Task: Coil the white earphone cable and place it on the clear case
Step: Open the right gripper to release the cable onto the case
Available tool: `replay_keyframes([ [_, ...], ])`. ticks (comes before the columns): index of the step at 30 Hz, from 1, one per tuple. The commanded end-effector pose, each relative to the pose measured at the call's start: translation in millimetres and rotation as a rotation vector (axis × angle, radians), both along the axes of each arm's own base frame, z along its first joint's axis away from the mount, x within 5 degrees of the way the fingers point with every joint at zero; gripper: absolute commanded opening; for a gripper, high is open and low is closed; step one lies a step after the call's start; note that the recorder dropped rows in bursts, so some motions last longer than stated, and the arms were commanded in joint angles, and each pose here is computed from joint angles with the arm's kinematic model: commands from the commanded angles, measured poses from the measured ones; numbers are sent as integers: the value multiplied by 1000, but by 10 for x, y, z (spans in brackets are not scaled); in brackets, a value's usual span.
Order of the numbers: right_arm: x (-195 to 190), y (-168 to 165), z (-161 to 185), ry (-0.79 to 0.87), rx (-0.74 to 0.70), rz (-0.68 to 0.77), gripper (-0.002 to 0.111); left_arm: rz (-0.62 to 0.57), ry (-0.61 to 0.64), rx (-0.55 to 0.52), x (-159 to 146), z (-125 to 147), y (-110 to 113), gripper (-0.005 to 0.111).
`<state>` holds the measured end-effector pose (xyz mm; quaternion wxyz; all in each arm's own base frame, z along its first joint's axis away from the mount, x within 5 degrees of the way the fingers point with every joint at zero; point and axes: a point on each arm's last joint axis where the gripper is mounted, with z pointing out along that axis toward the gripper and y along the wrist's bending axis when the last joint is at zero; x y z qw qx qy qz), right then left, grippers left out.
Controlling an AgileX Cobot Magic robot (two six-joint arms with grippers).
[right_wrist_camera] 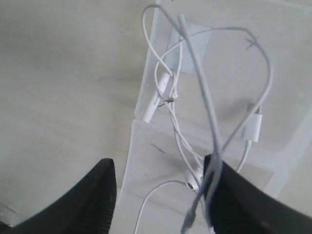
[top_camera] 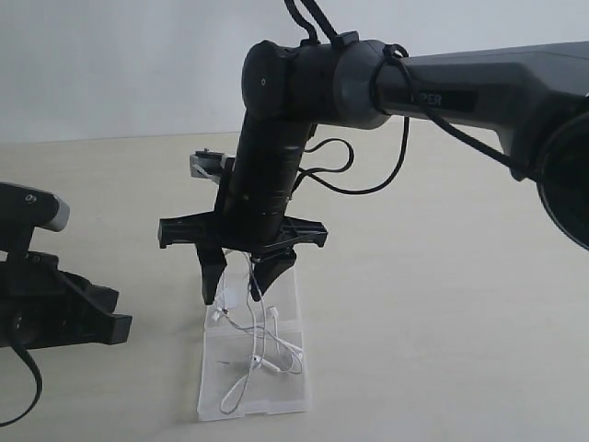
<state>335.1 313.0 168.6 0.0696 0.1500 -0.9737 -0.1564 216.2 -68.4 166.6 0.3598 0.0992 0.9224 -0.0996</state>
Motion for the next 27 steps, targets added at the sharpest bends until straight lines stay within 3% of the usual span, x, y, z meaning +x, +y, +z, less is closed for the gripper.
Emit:
replay_keyframes([
  [1, -5, 0, 139, -27, 17, 1, 53, 17, 9, 22, -15, -4, 28, 0],
  [11, -54, -56, 545, -107, 63, 5, 53, 32, 18, 45, -15, -10, 52, 0],
  [17, -57, -173, 557, -168, -21, 34, 50, 50, 34, 76, -22, -24, 83, 0],
  [19, -94, -240, 553, -177, -56, 44, 41, 59, 40, 88, -25, -29, 96, 0],
  [24, -254, -444, 718, -245, -94, 181, 0, 78, 43, 142, 9, -6, 138, 0],
  [27, -369, -567, 860, -289, -101, 260, 0, 94, 26, 143, 60, 37, 169, 0],
])
